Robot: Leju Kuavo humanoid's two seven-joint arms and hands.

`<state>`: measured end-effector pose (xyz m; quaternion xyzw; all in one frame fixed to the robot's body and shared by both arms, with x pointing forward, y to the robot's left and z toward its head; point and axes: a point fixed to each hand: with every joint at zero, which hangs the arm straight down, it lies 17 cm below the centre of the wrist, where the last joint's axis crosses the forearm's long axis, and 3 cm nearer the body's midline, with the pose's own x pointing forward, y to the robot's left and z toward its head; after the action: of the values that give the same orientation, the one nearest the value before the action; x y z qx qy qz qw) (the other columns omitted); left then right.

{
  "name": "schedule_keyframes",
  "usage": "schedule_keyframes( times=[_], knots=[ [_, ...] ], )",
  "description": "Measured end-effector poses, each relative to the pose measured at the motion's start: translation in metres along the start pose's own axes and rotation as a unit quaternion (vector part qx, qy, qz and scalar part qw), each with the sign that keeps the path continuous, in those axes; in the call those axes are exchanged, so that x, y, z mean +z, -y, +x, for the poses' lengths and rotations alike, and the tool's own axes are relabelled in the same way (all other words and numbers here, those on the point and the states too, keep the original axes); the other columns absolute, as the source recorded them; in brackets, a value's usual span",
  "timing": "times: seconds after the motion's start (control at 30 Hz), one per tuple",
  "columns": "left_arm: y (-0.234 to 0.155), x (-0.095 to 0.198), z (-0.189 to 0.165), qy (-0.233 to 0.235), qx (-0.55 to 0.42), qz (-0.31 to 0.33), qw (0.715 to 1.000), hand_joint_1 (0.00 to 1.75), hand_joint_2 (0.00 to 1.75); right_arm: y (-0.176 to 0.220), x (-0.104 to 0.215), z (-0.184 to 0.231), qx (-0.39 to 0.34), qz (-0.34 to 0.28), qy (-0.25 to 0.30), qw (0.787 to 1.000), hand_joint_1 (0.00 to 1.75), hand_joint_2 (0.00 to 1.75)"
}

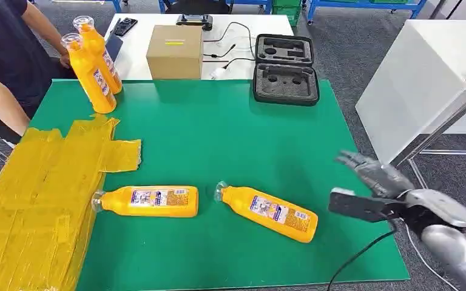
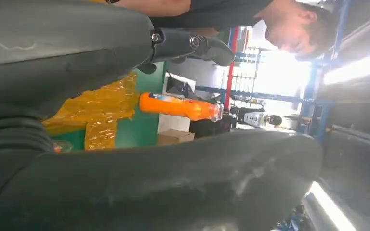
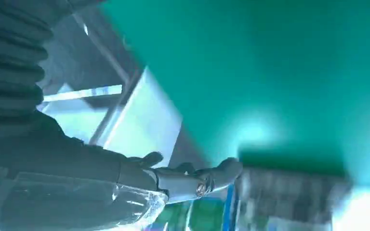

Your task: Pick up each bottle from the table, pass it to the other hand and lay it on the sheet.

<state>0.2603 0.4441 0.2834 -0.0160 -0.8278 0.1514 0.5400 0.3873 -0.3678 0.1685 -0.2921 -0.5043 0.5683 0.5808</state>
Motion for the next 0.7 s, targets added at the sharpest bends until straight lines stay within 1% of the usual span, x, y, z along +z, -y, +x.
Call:
schedule_keyframes(
  times=[0.13,0.2,0.27,0.37,0.5,0.57,0.6,0.63,0.7],
  knots=[
    [-0.005,0.000,0.002,0.003,0.001,0.001,1.000,0.00,0.00,0.077,0.042,-0.007,0.008,-0.089,0.009,0.996,0.00,0.00],
    [-0.008,-0.001,0.002,0.006,0.001,0.005,1.000,0.00,0.00,0.100,0.064,-0.013,0.011,-0.119,0.008,0.993,0.00,0.00],
    [-0.012,-0.001,0.002,0.008,0.001,0.011,1.000,0.00,0.00,0.126,0.085,-0.018,0.015,-0.163,0.009,0.986,0.00,0.00],
    [-0.017,-0.002,0.001,0.012,0.002,0.021,1.000,0.00,0.00,0.158,0.106,-0.022,0.018,-0.237,0.012,0.971,0.00,0.00],
    [-0.019,-0.003,-0.001,0.012,0.004,0.025,1.000,0.00,0.00,0.162,0.114,-0.027,0.017,-0.253,0.003,0.967,0.00,0.00],
    [-0.020,-0.003,-0.002,0.011,0.005,0.027,1.000,0.00,0.00,0.164,0.116,-0.026,0.007,-0.260,0.009,0.966,0.00,0.00],
    [-0.021,-0.003,-0.002,0.012,0.005,0.029,1.000,0.00,0.00,0.166,0.118,-0.022,-0.003,-0.269,0.022,0.963,0.00,0.00],
    [-0.022,-0.003,-0.001,0.015,0.005,0.033,0.999,0.00,0.00,0.172,0.121,-0.013,-0.014,-0.291,0.048,0.955,0.00,0.00],
    [-0.025,-0.005,-0.001,0.021,0.007,0.038,0.999,0.00,0.00,0.183,0.129,0.005,-0.047,-0.341,0.103,0.933,0.00,0.00]
  ],
)
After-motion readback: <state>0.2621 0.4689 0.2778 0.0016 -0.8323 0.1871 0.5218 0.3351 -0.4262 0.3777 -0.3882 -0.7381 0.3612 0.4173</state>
